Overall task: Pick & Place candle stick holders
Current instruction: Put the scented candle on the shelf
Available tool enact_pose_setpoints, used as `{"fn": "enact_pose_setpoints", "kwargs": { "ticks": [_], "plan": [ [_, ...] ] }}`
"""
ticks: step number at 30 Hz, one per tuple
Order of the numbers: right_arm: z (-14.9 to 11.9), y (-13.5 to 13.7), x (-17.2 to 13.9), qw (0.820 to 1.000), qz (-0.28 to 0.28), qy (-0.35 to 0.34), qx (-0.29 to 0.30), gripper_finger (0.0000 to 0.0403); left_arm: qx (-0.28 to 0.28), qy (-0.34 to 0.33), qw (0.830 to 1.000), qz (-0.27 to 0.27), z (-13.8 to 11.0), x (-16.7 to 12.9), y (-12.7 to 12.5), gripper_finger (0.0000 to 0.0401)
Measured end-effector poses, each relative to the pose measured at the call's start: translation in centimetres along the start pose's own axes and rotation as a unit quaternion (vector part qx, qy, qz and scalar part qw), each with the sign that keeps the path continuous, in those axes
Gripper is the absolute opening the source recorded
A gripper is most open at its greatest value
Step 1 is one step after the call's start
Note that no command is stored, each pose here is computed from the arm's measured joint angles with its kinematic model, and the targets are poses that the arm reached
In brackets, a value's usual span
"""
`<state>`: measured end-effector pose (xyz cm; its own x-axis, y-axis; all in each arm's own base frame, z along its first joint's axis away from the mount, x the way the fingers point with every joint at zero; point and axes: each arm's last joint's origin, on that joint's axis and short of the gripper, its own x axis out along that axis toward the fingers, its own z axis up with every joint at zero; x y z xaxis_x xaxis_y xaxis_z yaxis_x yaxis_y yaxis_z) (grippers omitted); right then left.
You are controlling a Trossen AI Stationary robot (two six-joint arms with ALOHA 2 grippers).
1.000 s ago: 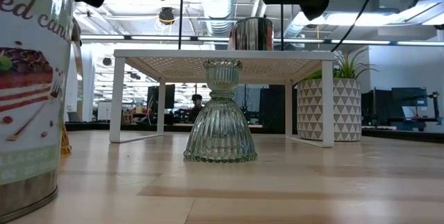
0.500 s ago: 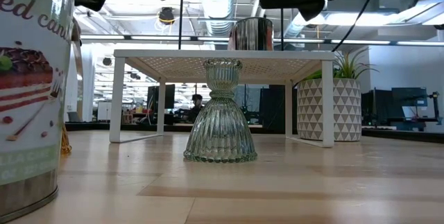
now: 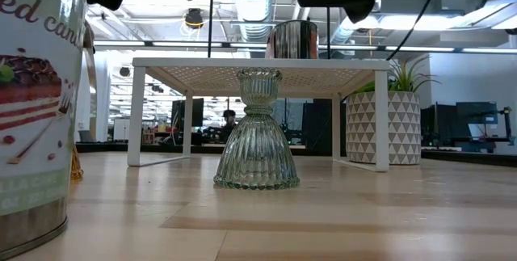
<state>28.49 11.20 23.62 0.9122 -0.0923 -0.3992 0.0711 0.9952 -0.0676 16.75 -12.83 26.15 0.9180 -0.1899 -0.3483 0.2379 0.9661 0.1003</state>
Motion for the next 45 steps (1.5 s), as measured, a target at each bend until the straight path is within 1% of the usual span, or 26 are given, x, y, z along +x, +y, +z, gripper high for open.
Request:
{"fn": "enact_pose_setpoints", "kwargs": {
  "ticks": [5, 9, 14, 17, 19, 22, 25, 29, 36, 38, 41, 45],
  "plan": [
    [0.5, -0.1, 0.1, 1.0, 0.0, -0.023, 0.014, 0.0, 0.0, 0.0, 1.0, 0.0, 0.0, 0.0, 0.0, 0.0006],
    [0.5, 0.1, 0.0, 0.999, 0.004, -0.024, 0.029, 0.0, -0.004, -0.002, 1.0, -0.001, 0.0, 0.0, 0.0, 0.0006],
    [0.5, 0.6, -0.3, 0.999, 0.013, -0.025, 0.026, 0.0, -0.049, -0.004, 0.999, -0.002, 0.1, 0.0, 0.0, 0.0006],
    [0.4, 1.1, -0.5, 0.999, 0.022, -0.026, 0.023, 0.0, -0.077, -0.023, 0.997, -0.005, 0.5, 0.0, 0.0, 0.0006],
    [0.3, 1.4, -0.7, 0.999, 0.027, -0.026, 0.021, 0.0, -0.091, -0.049, 0.995, -0.009, 1.0, 0.0, -0.1, 0.0006],
    [0.3, 1.9, -0.9, 0.999, 0.034, -0.026, 0.017, 0.0, -0.101, -0.08, 0.992, -0.013, 1.7, -0.3, 0.0, 0.0006],
    [0.2, 2.1, -1.0, 0.999, 0.039, -0.026, 0.013, 0.0, -0.111, -0.088, 0.989, -0.029, 2.0, -0.7, 0.1, 0.0006],
    [0.2, 2.4, -1.2, 0.999, 0.044, -0.025, 0.009, 0.0, -0.151, -0.083, 0.984, -0.054, 1.9, -0.8, -0.3, 0.0004],
    [0.2, 2.4, -1.2, 0.999, 0.044, -0.025, 0.009, 0.0, -0.135, -0.05, 0.986, -0.08, 1.0, 0.0, -2.2, 0.0004],
    [0.2, 2.4, -1.2, 0.999, 0.043, -0.025, 0.009, 0.0, -0.152, -0.041, 0.984, -0.082, 0.7, 0.2, -2.6, 0.0004],
    [0.1, 2.4, -1.2, 0.999, 0.044, -0.025, 0.011, 0.0, -0.195, -0.037, 0.977, -0.078, 1.1, 0.6, -2.9, 0.0003],
    [0.1, 2.4, -1.2, 0.998, 0.044, -0.024, 0.024, 0.0, -0.203, -0.034, 0.975, -0.087, 1.9, 1.4, -3.5, 0.0003]
  ]
}}
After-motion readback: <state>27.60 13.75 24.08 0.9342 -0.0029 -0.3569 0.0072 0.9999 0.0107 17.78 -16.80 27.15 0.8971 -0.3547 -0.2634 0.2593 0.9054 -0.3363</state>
